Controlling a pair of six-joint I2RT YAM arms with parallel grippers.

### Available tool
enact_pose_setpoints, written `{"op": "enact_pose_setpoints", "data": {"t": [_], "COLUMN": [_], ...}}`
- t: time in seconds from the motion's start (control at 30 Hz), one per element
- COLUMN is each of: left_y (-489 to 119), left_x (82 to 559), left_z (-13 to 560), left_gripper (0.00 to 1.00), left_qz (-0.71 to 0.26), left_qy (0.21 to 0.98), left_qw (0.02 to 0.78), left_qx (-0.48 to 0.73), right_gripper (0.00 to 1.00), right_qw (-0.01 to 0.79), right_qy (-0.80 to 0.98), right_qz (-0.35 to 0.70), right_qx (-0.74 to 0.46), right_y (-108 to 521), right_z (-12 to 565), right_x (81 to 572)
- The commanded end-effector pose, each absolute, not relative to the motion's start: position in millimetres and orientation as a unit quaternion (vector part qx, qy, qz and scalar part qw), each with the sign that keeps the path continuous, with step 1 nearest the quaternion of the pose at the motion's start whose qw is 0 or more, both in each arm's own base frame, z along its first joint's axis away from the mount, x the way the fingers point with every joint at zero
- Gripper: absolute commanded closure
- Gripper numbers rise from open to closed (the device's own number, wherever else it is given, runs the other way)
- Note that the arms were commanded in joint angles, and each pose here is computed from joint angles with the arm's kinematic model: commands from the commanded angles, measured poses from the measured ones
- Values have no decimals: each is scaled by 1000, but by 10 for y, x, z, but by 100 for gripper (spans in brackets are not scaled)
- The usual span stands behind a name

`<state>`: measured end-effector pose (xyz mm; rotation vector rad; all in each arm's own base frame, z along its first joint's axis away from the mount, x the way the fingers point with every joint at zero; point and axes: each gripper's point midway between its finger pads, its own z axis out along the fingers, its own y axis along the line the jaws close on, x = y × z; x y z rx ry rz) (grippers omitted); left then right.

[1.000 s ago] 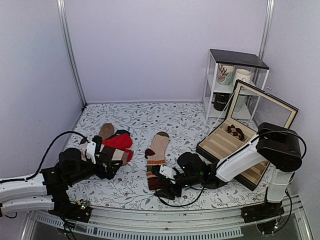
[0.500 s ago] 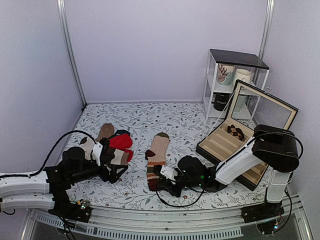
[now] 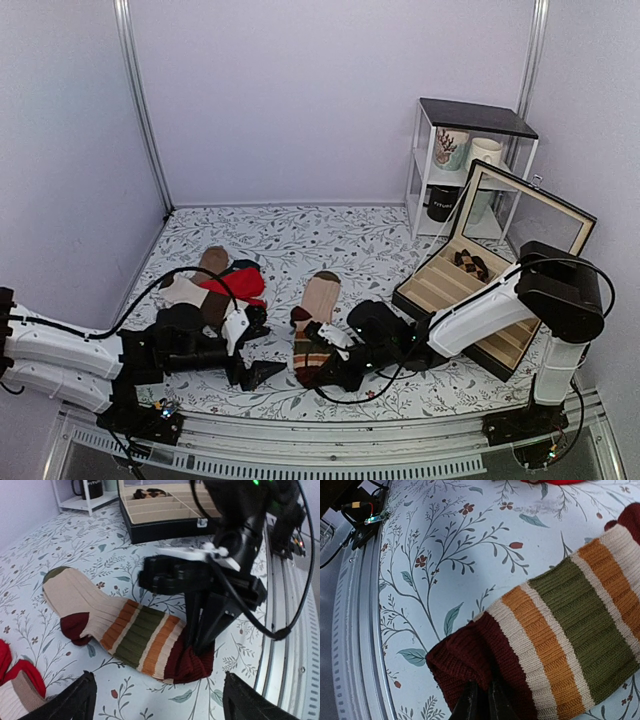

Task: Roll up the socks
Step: Pick up the pair of socks from the center of the board.

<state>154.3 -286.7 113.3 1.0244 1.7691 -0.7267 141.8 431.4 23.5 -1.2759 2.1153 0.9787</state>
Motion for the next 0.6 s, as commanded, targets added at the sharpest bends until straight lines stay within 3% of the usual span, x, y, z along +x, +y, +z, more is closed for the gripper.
{"op": "enact_pose_setpoints", "data": {"t": [0.0,0.1,0.2,0.37,0.57], "left_y": [-3114,-3225,-3325,-3477,-3587], "left_x": [1408,1363,1325,1314,1342], "left_z": [1119,1050,964,880,745], "left_gripper": [14,23,24,15,18], "left_qz": [-300,-298,-295,-278,-261], "left_qy": [688,683,681,675,674], "left_qw": [465,458,449,459,457], "left_qx": [470,485,497,506,518], "right_gripper": [90,90,90,89,89], "right_qw": [122,101,83,65,49], "right_qy": [830,840,849,853,861], "right_qz": [340,339,335,348,346], "right_qx": [-426,-412,-400,-383,-370], "right_y": [4018,4005,4001,4005,4012], "right_z": [83,89,86,146,172], "right_x": [1294,1324,1340,1328,1317]}}
